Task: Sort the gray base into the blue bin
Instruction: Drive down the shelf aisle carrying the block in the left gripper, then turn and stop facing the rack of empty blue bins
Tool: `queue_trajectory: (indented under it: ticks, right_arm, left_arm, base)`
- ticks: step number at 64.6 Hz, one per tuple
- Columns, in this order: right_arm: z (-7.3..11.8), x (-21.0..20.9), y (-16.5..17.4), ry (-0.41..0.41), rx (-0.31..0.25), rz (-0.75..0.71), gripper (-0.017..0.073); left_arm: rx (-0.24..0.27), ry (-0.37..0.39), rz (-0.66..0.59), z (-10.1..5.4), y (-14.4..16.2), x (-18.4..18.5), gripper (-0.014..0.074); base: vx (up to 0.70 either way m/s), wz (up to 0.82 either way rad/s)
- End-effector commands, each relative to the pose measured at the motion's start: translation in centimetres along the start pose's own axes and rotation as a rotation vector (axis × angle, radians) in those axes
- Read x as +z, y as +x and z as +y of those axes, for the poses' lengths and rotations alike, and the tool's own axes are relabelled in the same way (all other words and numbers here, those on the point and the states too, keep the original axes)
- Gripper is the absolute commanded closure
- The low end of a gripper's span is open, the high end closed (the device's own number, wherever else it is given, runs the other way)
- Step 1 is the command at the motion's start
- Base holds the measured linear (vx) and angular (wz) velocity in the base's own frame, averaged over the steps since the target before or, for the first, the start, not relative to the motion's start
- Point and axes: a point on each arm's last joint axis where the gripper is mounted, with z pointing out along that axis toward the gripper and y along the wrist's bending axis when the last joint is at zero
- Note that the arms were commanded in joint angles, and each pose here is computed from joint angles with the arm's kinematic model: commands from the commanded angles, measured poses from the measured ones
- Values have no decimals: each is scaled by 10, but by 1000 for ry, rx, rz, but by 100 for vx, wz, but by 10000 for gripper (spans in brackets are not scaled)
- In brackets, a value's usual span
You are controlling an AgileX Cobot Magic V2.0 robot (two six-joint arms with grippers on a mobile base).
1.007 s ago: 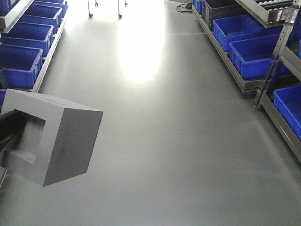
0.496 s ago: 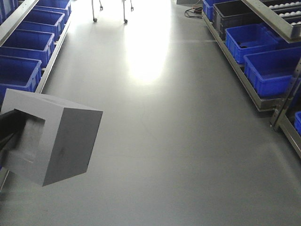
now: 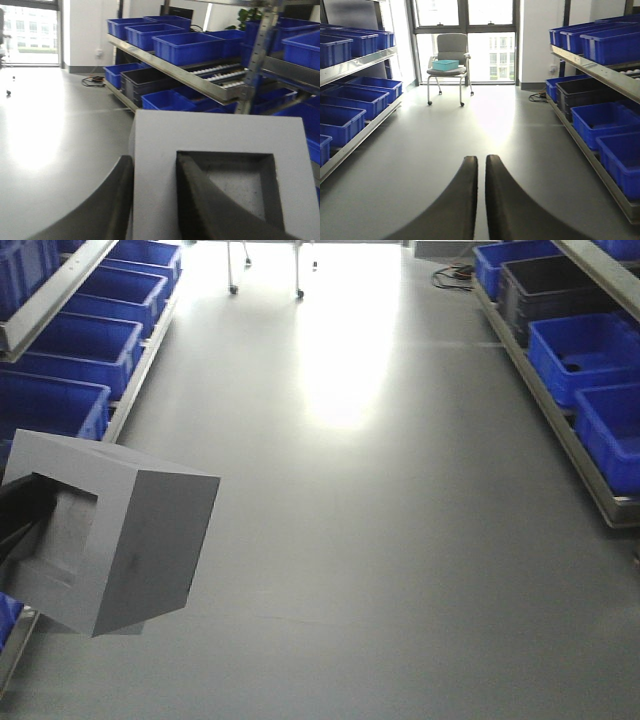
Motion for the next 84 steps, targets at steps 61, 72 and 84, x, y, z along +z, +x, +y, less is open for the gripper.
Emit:
queue_trajectory:
  ticks: [61, 72, 84]
  right_arm:
    - [0, -1, -7, 1, -13, -81, 564]
    - [0, -1, -7, 1, -13, -81, 564]
    - [0, -1, -7, 1, -13, -81, 564]
  left_arm:
    - [-8, 53, -134, -6, -20, -3, 554]
    - [-8, 53, -134, -6, -20, -3, 554]
    - [-8, 53, -134, -6, -20, -3, 554]
  base:
    - [29, 74]
    - [21, 81]
    - [19, 79]
